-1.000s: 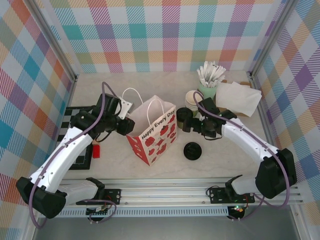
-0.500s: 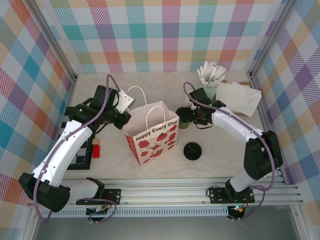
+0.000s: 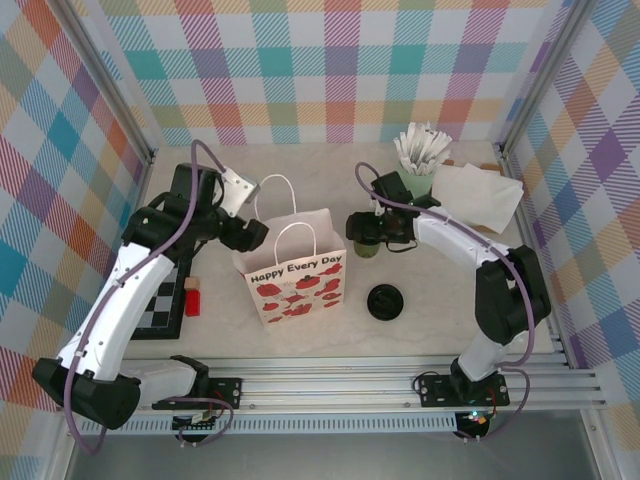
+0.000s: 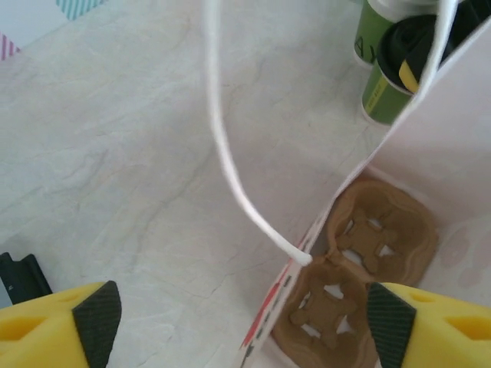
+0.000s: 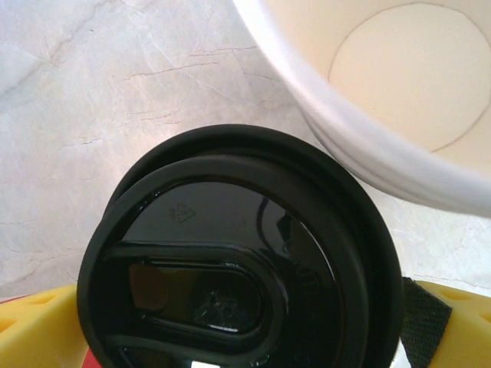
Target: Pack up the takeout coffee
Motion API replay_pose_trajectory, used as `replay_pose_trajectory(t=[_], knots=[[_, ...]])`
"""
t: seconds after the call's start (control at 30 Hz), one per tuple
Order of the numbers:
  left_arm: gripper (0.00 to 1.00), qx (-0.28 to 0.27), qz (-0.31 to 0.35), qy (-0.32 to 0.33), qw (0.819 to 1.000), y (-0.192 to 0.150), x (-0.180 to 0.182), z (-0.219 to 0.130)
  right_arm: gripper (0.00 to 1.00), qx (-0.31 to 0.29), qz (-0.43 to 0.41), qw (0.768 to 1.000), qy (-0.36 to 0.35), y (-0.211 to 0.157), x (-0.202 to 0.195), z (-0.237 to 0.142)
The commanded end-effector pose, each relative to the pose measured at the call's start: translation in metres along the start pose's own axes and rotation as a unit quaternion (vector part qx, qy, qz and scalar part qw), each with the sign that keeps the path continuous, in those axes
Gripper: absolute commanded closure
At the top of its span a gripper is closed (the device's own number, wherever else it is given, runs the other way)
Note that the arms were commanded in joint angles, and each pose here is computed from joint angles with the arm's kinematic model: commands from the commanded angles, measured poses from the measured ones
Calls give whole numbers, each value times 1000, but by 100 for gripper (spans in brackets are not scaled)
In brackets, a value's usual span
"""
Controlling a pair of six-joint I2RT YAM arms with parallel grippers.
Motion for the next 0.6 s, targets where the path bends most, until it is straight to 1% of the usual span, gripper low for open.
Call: replay_pose_trajectory(t=[0.0, 0.07, 0.17, 0.27, 0.43, 0.57], knots=[[9, -67, -25, 31, 997, 12, 13, -25, 0, -16, -19, 1000, 1, 13, 9, -2], [6, -84, -42, 59, 994, 11, 21, -31, 0, -9, -18, 1000, -1, 11, 9, 0], [0, -110, -72, 148, 980, 7, 38, -40, 0, -7, -17, 1000, -1, 10, 9, 2], [0, -127, -96, 179, 971, 6, 44, -43, 0, -4, -15, 1000, -3, 10, 9, 3], [0, -137, -119, 196, 964, 7, 49, -43, 0, 1, -18, 1000, -3, 13, 13, 6], [0, -138, -115, 163, 970, 10, 44, -39, 0, 6, -12, 1000, -10, 13, 13, 10]])
Point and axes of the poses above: each hand's point on the last joint's axis, 136 mm out from that joint toward the fingers, its own z axis out along the fingers, its own x axis along the line the jaws close on, y = z × x, the point moved 6 cm from there along -z, back along the fingers, and after that the axes turned 10 degrees about z, right-handed, at the moved point
